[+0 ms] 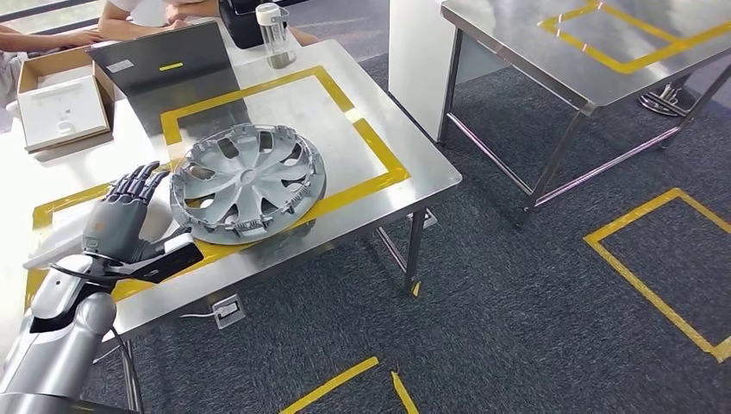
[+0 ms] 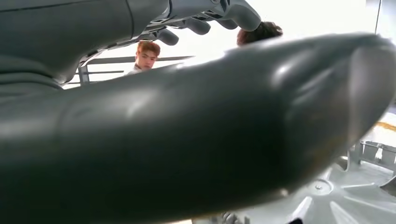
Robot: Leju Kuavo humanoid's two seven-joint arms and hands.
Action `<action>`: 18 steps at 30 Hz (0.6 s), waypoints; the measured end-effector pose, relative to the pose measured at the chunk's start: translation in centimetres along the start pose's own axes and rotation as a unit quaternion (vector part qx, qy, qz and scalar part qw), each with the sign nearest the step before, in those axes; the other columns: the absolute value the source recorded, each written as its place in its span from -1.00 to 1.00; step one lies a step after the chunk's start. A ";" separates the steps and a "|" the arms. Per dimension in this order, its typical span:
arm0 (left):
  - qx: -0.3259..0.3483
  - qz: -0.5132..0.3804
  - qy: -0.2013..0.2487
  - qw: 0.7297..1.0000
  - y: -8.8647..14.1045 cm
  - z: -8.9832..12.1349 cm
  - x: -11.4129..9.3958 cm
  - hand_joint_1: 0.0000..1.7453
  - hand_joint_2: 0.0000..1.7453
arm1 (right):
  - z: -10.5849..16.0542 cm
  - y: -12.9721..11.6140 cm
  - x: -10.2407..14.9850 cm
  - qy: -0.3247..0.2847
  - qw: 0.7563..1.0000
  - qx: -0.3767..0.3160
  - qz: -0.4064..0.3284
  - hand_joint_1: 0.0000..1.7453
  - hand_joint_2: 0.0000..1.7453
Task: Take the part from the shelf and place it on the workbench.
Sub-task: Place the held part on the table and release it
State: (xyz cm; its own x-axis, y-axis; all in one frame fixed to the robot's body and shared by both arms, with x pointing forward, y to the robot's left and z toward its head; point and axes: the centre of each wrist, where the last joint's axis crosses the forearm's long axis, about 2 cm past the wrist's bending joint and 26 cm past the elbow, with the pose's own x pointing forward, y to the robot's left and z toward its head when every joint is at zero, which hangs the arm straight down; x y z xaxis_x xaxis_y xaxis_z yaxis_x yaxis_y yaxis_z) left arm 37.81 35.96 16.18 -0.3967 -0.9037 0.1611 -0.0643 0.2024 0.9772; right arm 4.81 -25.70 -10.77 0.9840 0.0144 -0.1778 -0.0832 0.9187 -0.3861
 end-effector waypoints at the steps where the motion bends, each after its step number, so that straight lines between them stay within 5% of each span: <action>1: 0.001 0.000 0.000 1.000 0.1 -0.1 0.0 -1.00 -1.00 | 0.0 0.0 0.0 0.000 1.000 0.000 0.000 -1.00 -1.00; 18: -0.001 0.014 -0.020 1.000 1.5 -1.4 -0.2 -1.00 -1.00 | 0.0 0.0 0.1 0.000 1.000 0.002 -0.004 -1.00 -1.00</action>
State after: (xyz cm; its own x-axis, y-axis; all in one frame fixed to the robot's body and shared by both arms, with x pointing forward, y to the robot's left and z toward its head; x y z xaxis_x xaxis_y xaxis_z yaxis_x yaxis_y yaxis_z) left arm 39.08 35.95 17.81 -0.4350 -0.8816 0.1830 -0.0516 0.2273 0.9725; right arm 4.87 -25.67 -10.76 0.9845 0.0061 -0.1752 -0.0741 0.9203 -0.3841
